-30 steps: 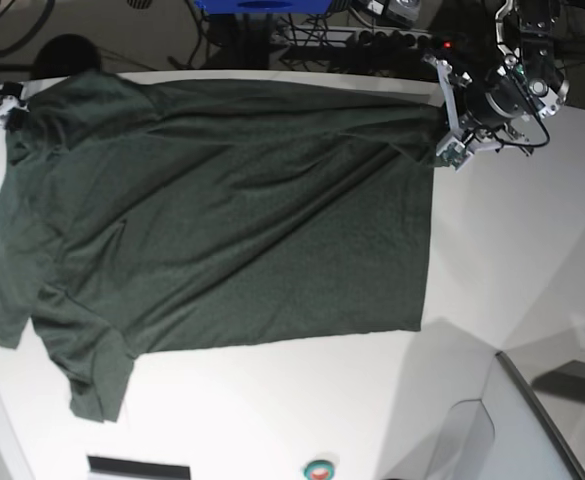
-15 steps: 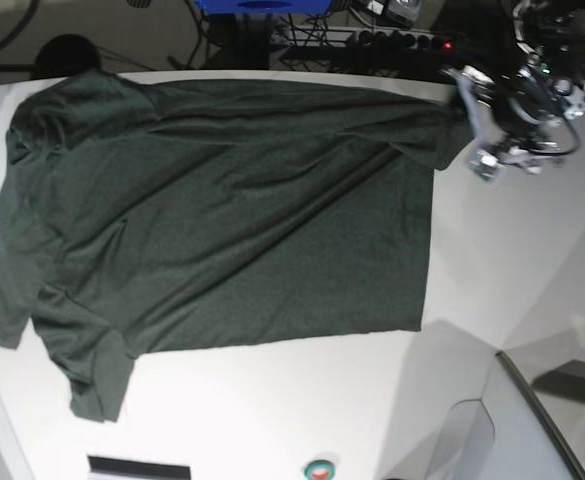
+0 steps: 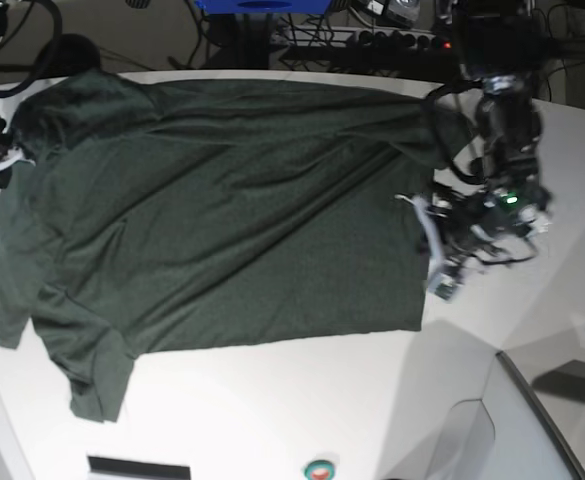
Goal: Layout the t-shirt on the table in an organized manner, then fold the t-shirt properly
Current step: 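Grasp the shirt's shoulder edges with both grippers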
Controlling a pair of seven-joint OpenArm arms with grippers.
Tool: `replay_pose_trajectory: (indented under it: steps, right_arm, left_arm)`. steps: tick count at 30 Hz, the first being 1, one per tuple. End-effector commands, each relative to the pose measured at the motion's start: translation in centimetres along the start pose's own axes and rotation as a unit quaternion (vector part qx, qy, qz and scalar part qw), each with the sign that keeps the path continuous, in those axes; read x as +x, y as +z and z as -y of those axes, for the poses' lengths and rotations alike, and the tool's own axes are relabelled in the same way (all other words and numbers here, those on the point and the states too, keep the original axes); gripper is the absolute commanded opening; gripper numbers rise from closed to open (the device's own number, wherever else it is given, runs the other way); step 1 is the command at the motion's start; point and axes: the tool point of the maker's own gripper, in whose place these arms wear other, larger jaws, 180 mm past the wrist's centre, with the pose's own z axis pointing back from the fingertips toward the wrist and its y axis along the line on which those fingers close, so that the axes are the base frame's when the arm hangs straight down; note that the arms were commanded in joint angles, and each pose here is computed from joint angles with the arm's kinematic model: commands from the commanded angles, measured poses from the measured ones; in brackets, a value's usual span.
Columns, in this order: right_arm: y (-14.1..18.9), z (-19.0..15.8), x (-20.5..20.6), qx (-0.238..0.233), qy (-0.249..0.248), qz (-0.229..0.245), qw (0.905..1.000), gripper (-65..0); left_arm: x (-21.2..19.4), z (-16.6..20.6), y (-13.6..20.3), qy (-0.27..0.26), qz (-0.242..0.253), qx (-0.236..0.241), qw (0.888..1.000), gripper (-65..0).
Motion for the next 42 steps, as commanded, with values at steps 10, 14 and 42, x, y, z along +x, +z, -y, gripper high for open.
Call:
replay_pose_trajectory:
  steps: [10, 14, 42]
  right_arm:
    - [0.4, 0.7, 1.1, -0.008, 0.005, 0.017, 0.9998, -64.8]
    - [0.4, 0.7, 0.9, -0.008, 0.004, 0.013, 0.9999, -64.8]
    - [-0.4, -5.0, -1.8, 0.078, 0.11, -0.034, 0.9903, -64.8]
  left_arm:
    - [0.1, 1.5, -5.7, 0.064, 0.02, -0.023, 0.997, -65.0]
    - [0.4, 0.2, -7.3, 0.085, 0.019, -0.004, 0.996, -65.0]
    - [5.2, -3.0, -1.1, 0.048, 0.085, 0.093, 0.991, -65.0]
